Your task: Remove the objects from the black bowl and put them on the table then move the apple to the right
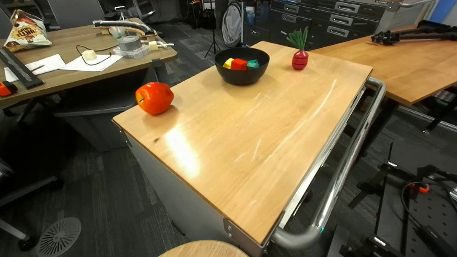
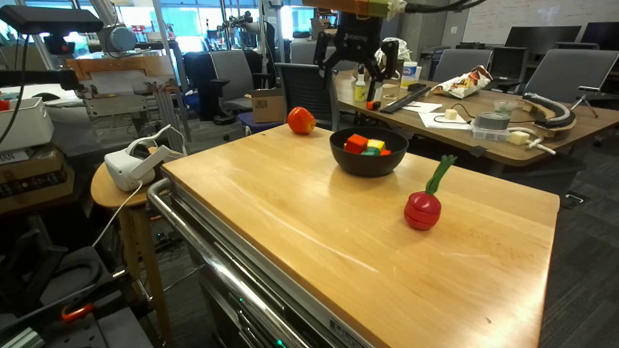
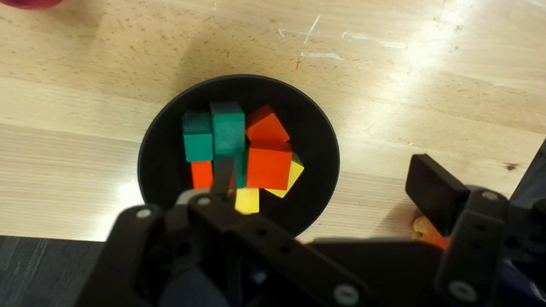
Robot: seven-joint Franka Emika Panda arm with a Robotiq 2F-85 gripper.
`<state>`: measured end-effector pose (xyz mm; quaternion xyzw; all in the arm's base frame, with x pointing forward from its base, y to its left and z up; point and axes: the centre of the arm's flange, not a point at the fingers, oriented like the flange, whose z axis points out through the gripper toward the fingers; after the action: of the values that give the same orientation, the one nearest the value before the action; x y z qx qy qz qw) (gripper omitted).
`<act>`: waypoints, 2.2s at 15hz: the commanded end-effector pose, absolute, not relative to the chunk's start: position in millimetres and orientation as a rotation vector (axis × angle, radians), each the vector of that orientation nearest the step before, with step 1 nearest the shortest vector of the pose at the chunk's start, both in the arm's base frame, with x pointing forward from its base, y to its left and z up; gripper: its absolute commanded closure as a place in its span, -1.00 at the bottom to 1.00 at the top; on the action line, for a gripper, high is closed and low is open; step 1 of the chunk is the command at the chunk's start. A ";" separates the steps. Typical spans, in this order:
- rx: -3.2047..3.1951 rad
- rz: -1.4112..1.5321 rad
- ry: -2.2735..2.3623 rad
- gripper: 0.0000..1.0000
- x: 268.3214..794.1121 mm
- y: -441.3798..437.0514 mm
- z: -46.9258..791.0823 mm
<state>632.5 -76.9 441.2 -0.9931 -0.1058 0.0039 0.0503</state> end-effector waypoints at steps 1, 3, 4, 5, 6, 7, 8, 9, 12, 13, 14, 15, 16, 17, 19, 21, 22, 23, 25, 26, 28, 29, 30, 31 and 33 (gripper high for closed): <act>-3.004 0.040 -0.309 -1.00 665.1 -75.9 424.5; -3.002 0.070 -0.297 -1.00 673.6 -75.9 406.0; -2.998 0.089 -0.291 -1.00 676.8 -75.6 396.3; -2.997 0.108 -0.288 -1.00 679.7 -74.7 386.8; -2.994 0.123 -0.284 -1.00 682.2 -73.9 378.9; -2.991 0.137 -0.280 -1.00 684.5 -72.6 371.7; -2.989 0.148 -0.277 -1.00 686.5 -71.4 365.4; -2.991 0.156 -0.274 -1.00 688.8 -70.1 360.3; -3.010 0.161 -0.263 -0.45 695.4 -68.8 350.9; -3.018 0.161 -0.256 -0.39 697.1 -69.2 349.3; -3.023 0.162 -0.252 -0.34 698.4 -69.8 349.0; -3.028 0.160 -0.245 -0.20 699.6 -70.8 348.8; -3.033 0.160 -0.240 -0.04 700.4 -71.6 348.3; -3.040 0.160 -0.233 0.14 701.4 -72.5 347.7; -3.052 0.159 -0.220 0.46 703.1 -74.2 346.8; -3.078 0.157 -0.204 0.66 704.2 -76.2 345.4; -3.085 0.161 -0.195 0.66 704.6 -77.4 345.1; -3.095 0.162 -0.183 0.66 705.0 -78.8 344.9; -3.088 0.149 -0.165 0.66 701.5 -79.3 353.2; -3.070 0.141 -0.195 0.66 693.0 -76.7 369.5; -3.040 0.217 -0.325 0.66 667.6 -66.1 408.8; -3.048 0.236 -0.374 0.66 655.0 -60.0 425.4; -3.042 0.272 -0.445 0.66 645.6 -53.9 439.0; -3.026 0.294 -0.496 0.66 635.3 -46.1 456.9; -3.039 0.339 -0.583 0.66 619.2 -26.0 483.0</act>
<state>653.9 -50.9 441.0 -0.9850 -0.1416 0.0935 0.0322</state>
